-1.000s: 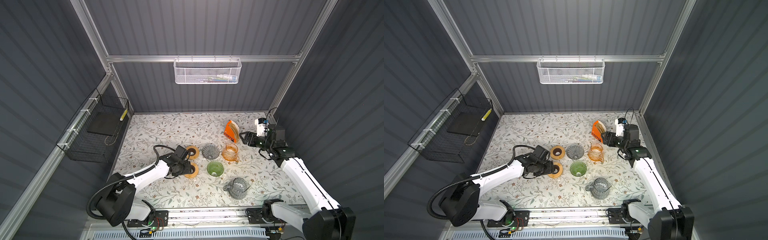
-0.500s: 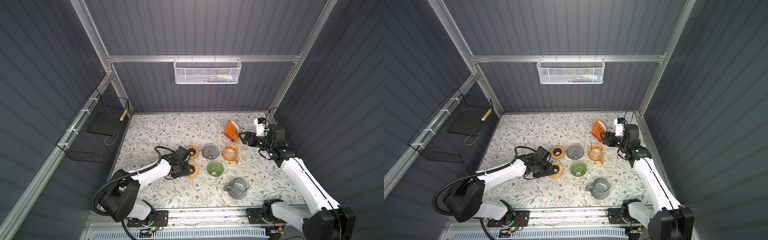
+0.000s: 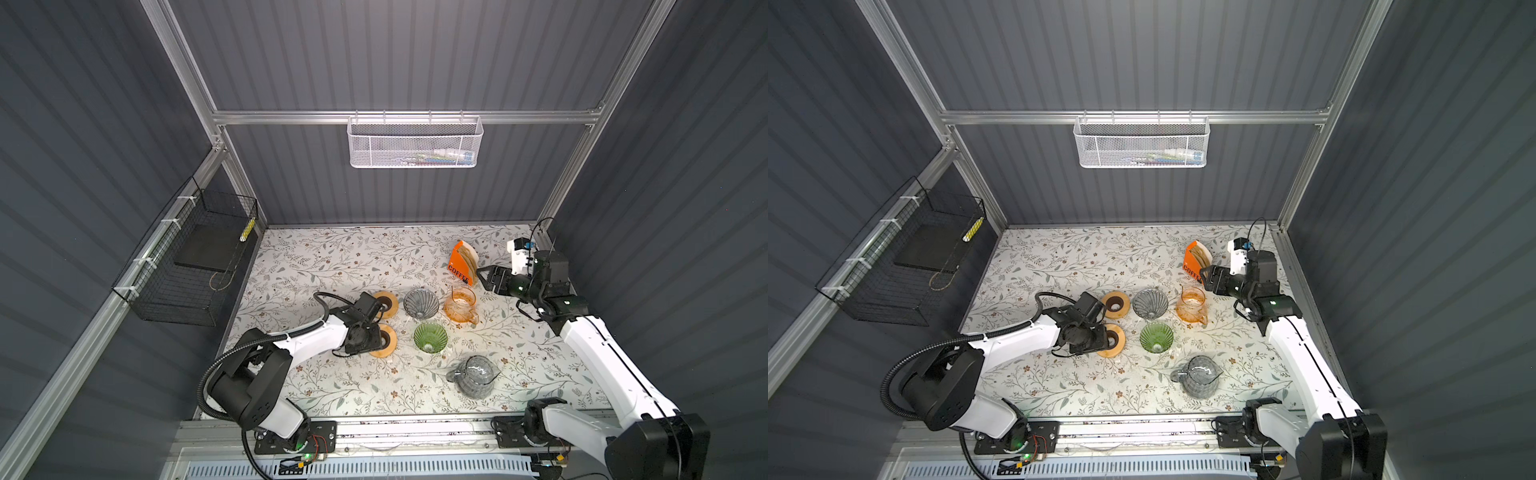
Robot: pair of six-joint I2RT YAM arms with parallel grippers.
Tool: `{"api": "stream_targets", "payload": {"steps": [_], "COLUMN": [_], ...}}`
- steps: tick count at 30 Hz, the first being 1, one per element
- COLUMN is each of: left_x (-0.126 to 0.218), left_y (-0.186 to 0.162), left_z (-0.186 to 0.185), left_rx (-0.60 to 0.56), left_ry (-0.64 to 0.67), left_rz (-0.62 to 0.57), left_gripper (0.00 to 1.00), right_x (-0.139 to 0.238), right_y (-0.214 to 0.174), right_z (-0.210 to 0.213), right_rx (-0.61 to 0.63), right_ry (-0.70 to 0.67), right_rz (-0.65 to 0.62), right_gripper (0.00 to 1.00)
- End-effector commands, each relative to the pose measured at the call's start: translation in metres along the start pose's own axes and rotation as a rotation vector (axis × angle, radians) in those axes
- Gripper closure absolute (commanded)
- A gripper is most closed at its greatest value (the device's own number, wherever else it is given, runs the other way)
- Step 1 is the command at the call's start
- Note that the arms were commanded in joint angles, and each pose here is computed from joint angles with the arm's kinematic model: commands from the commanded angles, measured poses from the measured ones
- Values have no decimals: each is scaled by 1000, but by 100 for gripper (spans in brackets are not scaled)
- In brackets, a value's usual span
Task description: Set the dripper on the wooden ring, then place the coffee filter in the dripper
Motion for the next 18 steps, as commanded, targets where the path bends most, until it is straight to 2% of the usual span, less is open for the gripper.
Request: {"api": "stream_targets", "payload": {"steps": [1, 8, 18], "left_x": [-1, 5, 3], "left_y": [5, 6, 6], "left_z": [-4, -6, -4], "left_rx": [-8, -18, -22], "left_ry": [3, -4, 16], "left_rz": [1, -1, -1], "left_gripper": [45, 39, 52], "right_x": [3, 8, 21], "right_y": [-6, -17, -32], "right_z": [2, 6, 18], "right_rx": [-14, -25, -16], "right_ry": [21, 25, 21], "right_rz": [-1, 18, 64], "right_gripper": [24, 24, 25]}}
Point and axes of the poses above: each gripper's point midway between its finger pads, its own x axis back along the fingers, its own z axis along the line the jaws close on, y = z × x, the point moved 10 cm from there along x, back along the fingers, and after that the axes turned 13 degrees about x, right-handed, at the moved point
